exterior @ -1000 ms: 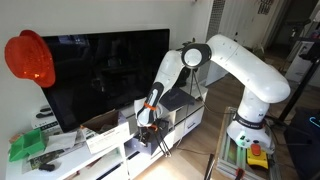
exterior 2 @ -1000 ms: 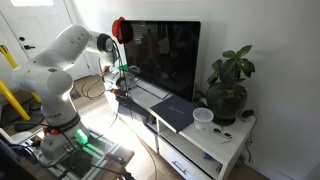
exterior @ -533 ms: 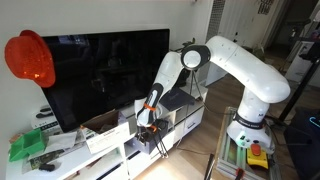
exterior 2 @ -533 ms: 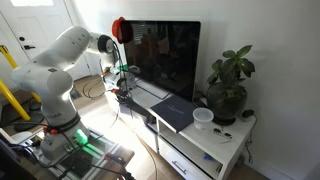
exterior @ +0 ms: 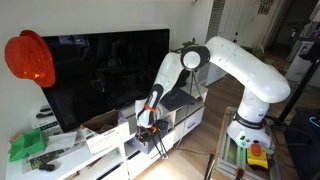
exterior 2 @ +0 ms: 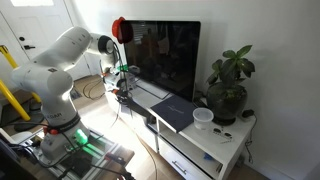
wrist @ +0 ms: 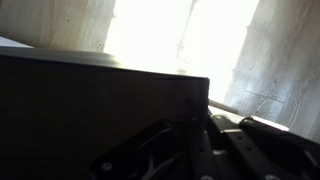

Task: Put the grey box in the bottom middle shelf

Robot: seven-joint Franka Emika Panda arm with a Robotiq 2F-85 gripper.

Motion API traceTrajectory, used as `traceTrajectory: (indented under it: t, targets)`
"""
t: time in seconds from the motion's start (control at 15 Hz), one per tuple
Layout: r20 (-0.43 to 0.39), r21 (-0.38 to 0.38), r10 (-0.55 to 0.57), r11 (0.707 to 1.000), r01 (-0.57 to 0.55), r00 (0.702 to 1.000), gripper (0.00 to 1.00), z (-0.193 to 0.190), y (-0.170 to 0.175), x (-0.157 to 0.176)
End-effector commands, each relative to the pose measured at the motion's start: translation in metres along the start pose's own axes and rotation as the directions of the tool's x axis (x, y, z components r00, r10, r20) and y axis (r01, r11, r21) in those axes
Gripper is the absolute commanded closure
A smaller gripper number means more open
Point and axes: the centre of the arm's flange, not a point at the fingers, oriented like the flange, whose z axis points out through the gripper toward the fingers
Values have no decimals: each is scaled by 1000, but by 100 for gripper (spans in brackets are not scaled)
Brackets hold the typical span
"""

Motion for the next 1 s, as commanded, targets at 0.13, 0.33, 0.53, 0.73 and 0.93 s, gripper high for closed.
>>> traceTrajectory:
  t: [0.13,0.33,0.53,0.73,0.93]
  targets:
    - [-83,5,13,1000,-12,997,99,-6,0,15]
    - [-95,2,-1,1000,1,995,64,-10,-2,19]
    - [-118,5,5,1000,-4,993,44,-20,-5,24]
    - [-95,-4,10,1000,-10,995,23,-16,-3,22]
    - [-56,-9,8,1000,-9,998,3,-6,2,19]
